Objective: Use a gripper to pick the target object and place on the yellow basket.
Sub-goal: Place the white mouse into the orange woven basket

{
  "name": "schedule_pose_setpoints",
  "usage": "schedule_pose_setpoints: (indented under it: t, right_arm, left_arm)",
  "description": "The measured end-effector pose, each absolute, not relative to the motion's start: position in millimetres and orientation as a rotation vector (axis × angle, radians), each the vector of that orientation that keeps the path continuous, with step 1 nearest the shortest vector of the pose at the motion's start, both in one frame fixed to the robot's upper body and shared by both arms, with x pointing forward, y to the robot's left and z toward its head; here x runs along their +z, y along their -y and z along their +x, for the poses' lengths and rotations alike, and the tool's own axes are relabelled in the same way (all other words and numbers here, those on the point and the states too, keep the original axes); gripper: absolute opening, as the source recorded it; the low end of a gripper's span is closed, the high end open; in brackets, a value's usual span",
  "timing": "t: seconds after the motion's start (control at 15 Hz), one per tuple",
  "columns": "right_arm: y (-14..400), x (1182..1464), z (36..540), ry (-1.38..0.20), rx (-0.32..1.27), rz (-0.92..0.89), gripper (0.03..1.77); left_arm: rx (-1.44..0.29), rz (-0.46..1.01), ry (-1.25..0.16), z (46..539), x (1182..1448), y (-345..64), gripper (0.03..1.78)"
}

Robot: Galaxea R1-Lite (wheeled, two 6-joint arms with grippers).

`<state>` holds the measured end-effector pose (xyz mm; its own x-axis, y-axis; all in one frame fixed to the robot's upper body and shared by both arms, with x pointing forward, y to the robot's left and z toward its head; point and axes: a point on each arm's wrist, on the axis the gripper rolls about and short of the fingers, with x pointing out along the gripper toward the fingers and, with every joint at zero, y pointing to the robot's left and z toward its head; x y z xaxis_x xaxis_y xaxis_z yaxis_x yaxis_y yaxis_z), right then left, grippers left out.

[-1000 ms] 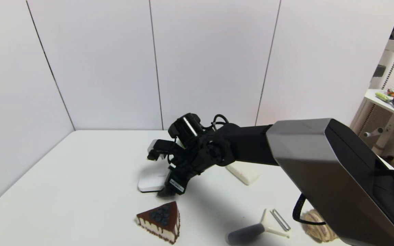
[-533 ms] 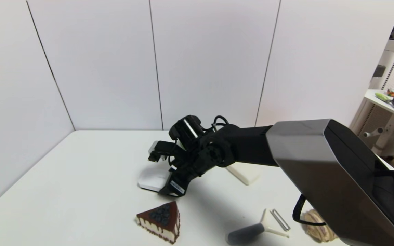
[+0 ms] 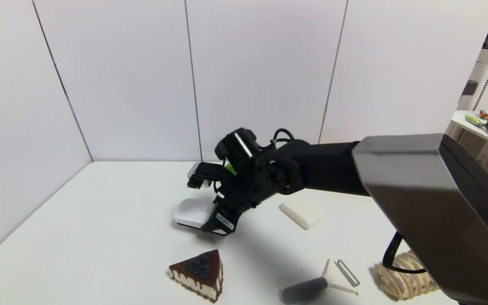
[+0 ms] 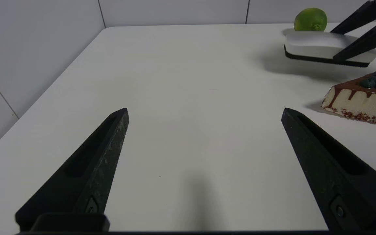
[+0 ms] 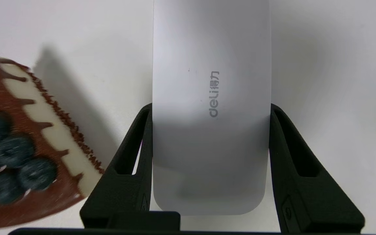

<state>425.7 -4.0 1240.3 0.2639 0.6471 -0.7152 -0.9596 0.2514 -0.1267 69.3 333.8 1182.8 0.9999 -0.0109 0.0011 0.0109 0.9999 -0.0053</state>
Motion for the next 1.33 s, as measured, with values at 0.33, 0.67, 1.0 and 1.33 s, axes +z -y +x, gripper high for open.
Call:
schedule_pose_setpoints:
  t: [0.33,0.67,1.0,1.33]
  right_arm:
    - [65,1298,454,-0.482,1.051,-0.578,0.97]
    - [182,1331,499,-0.405,0.857,-0.614,0.97]
    - [297,1325,521,-0.314,0.861,-0.733,0.97]
    - [357,1278,526,-0.405,0.932,-0.83,0.97]
  left_arm:
    - [-0.011,-0.005,0.001,69,1183,-334,1.69]
    - [-0.011,-0.006,0.001,69,1183,-334,1.69]
    - [-0.011,-0.005,0.001,69,1183,-334,1.69]
    - [-0.011,-0.006,0.001,69,1183,-334,1.69]
